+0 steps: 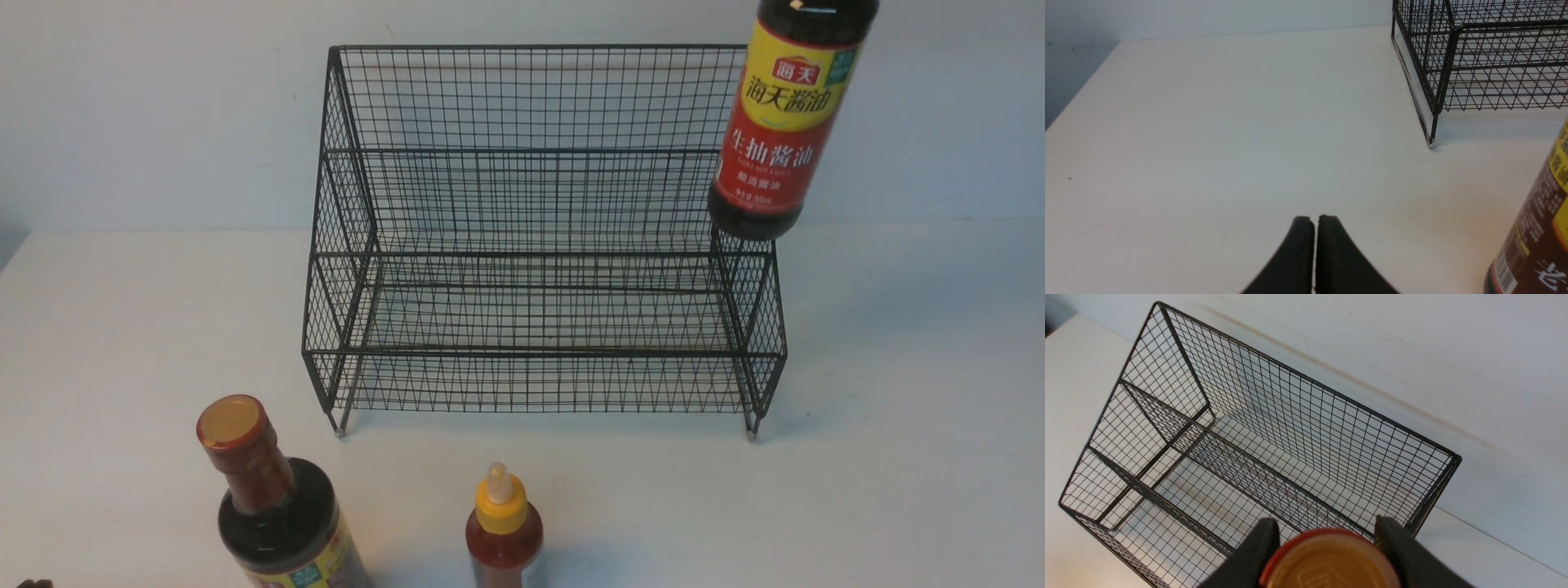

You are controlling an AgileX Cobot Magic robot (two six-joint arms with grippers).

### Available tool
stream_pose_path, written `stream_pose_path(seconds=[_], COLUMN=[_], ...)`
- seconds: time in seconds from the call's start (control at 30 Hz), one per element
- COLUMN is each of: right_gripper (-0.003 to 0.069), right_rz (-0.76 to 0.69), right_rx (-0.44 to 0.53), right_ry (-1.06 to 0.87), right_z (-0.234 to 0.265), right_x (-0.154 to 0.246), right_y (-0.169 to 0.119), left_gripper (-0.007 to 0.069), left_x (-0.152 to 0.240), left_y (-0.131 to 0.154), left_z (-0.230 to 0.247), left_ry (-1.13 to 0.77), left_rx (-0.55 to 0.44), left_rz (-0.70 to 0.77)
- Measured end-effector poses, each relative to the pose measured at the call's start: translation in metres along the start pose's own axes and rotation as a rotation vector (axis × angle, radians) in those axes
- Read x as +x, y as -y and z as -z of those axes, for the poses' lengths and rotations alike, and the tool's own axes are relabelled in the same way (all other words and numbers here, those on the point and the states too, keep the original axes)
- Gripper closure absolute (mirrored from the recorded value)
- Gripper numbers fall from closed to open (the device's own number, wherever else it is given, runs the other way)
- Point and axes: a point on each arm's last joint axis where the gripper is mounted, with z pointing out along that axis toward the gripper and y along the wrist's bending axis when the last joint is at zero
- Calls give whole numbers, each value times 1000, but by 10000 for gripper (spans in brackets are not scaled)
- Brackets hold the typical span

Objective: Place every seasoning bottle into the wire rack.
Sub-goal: Use the right arm to put the condiment bottle back on the shelf

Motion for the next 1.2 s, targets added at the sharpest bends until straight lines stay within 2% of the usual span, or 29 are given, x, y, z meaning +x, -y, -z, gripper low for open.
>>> stream_pose_path(seconds=[0.7,1.2], right_gripper=[380,380], right_rz=[-61,-99], right_rx=[-19,-14], right_ry=[19,-205], right_z=[-68,-127], right_x=[1,32], right_y=[17,31], left_gripper=[630,630], left_x=[0,0], left_y=[0,0], left_z=[0,0], left_ry=[0,0], left_rx=[0,0], left_rz=[0,0])
